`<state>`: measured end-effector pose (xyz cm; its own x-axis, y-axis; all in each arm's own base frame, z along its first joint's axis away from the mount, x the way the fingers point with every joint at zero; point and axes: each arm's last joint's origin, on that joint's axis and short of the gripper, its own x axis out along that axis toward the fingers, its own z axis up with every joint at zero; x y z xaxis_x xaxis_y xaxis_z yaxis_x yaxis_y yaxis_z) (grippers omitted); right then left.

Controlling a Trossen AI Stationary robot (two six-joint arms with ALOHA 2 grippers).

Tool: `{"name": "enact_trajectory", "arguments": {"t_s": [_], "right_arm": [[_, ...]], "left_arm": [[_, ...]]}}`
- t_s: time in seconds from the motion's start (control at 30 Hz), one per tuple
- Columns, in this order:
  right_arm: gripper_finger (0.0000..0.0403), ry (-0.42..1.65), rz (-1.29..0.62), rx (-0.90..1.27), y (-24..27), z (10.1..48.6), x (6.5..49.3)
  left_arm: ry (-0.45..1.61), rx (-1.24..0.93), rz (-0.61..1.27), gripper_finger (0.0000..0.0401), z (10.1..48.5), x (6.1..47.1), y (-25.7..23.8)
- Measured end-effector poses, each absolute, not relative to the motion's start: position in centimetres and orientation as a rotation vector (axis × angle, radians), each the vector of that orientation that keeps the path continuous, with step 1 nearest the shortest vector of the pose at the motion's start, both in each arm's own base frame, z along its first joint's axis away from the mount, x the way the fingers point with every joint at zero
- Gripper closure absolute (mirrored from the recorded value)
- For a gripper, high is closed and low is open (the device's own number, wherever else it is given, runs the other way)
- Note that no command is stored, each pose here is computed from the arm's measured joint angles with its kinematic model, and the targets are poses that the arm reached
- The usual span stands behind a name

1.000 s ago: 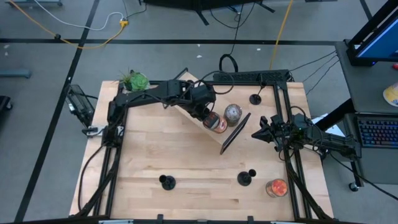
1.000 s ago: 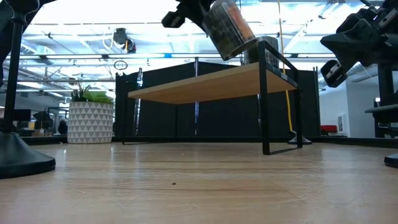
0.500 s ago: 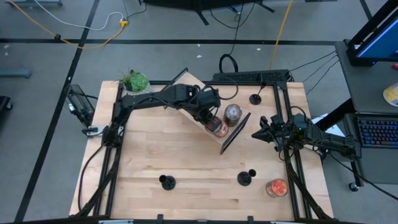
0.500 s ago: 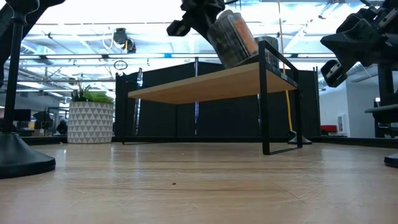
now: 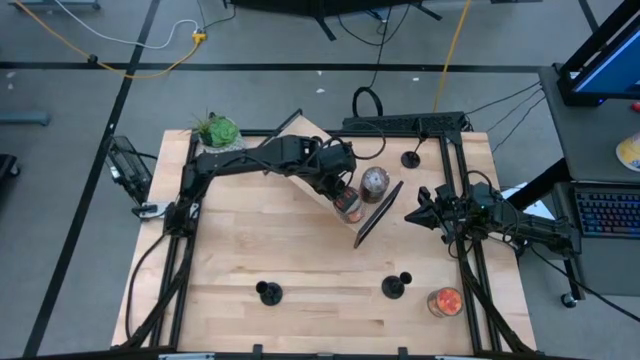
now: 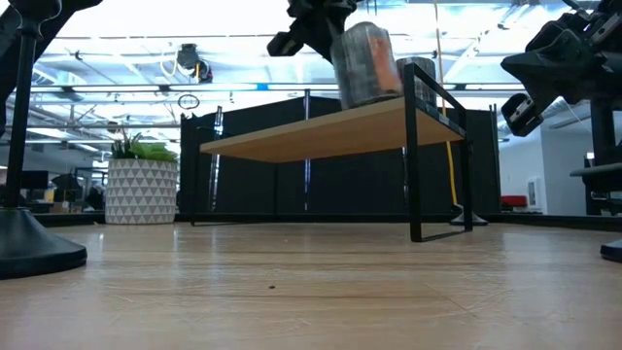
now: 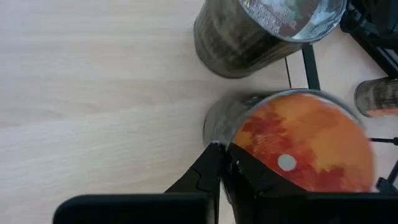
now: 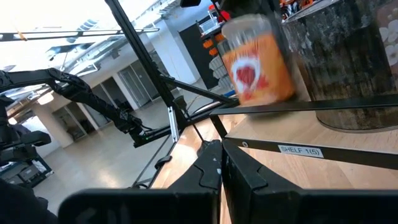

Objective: Pick & Place candle stick holders
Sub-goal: Put the left orange scented candle on the shelf

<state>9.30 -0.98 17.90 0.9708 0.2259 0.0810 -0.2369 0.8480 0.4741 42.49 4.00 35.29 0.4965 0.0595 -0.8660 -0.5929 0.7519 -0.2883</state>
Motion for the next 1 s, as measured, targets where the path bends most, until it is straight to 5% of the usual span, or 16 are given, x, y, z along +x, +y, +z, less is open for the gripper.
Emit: {"name": "enact_trajectory", "arguments": {"t_s": [0.6,1.0], "right_arm": [[0.0403,-0.023,0.244,0.503,-1.0,17.9,9.3],[0.0403,-0.023,0.244,0.503,-1.0,17.9,9.3]], "left_arm": [[0.955,-0.606,0.429,0.0375,35.3,42.8,4.1],[0.905,-0.633,0.408,0.0259,36.1,42.6,5.7]]}}
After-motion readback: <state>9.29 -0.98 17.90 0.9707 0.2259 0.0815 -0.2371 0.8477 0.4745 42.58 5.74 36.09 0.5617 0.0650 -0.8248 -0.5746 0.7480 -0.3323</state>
